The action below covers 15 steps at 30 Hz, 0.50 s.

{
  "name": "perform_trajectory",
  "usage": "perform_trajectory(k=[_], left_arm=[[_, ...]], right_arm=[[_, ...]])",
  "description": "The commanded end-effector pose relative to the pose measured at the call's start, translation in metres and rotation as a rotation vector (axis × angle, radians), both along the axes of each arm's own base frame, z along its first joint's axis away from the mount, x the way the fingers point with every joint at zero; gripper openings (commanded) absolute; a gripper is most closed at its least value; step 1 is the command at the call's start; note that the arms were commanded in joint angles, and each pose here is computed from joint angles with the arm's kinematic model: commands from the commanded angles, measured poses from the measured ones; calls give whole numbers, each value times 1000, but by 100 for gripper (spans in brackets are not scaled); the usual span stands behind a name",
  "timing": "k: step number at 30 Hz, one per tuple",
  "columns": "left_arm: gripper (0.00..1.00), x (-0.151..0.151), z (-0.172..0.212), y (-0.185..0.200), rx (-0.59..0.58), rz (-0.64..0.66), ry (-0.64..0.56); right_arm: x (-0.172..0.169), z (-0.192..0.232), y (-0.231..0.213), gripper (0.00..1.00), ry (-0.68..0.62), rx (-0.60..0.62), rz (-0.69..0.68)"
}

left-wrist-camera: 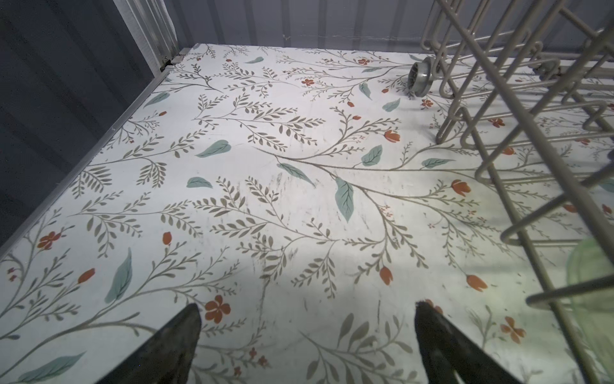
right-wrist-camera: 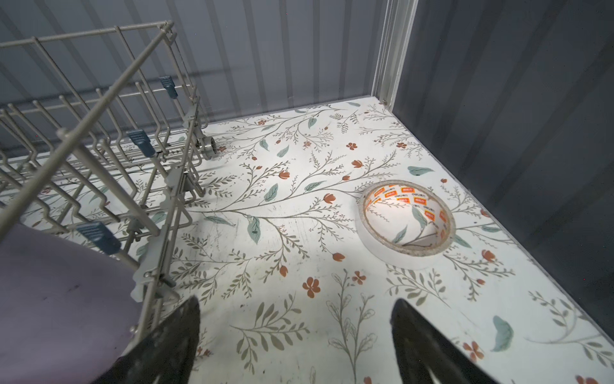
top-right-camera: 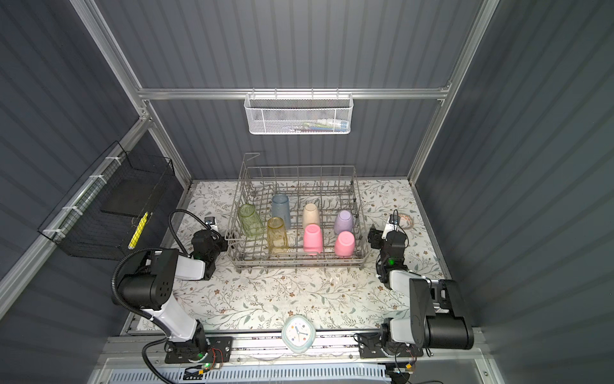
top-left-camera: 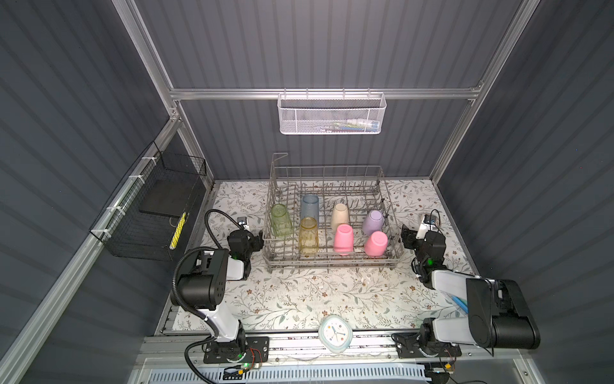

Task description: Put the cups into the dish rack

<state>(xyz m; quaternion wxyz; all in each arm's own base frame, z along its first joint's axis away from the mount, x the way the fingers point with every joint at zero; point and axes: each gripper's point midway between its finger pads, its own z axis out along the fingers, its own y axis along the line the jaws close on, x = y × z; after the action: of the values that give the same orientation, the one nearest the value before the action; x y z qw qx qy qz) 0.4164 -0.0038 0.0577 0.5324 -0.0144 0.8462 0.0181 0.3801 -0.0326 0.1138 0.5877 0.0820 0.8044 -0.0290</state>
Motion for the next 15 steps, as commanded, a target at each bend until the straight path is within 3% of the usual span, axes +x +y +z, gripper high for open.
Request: perform_trajectory(k=[1, 9, 15], left_arm=[[100, 2, 4, 4, 28, 4, -23], [100, 2, 5, 3, 27, 3, -28], [100, 2, 5, 3, 27, 2, -27]], right_arm=[[3, 11, -1, 90, -60, -23, 3], [1, 9, -8, 99, -91, -24, -37], [1, 7, -8, 99, -80, -23, -40]])
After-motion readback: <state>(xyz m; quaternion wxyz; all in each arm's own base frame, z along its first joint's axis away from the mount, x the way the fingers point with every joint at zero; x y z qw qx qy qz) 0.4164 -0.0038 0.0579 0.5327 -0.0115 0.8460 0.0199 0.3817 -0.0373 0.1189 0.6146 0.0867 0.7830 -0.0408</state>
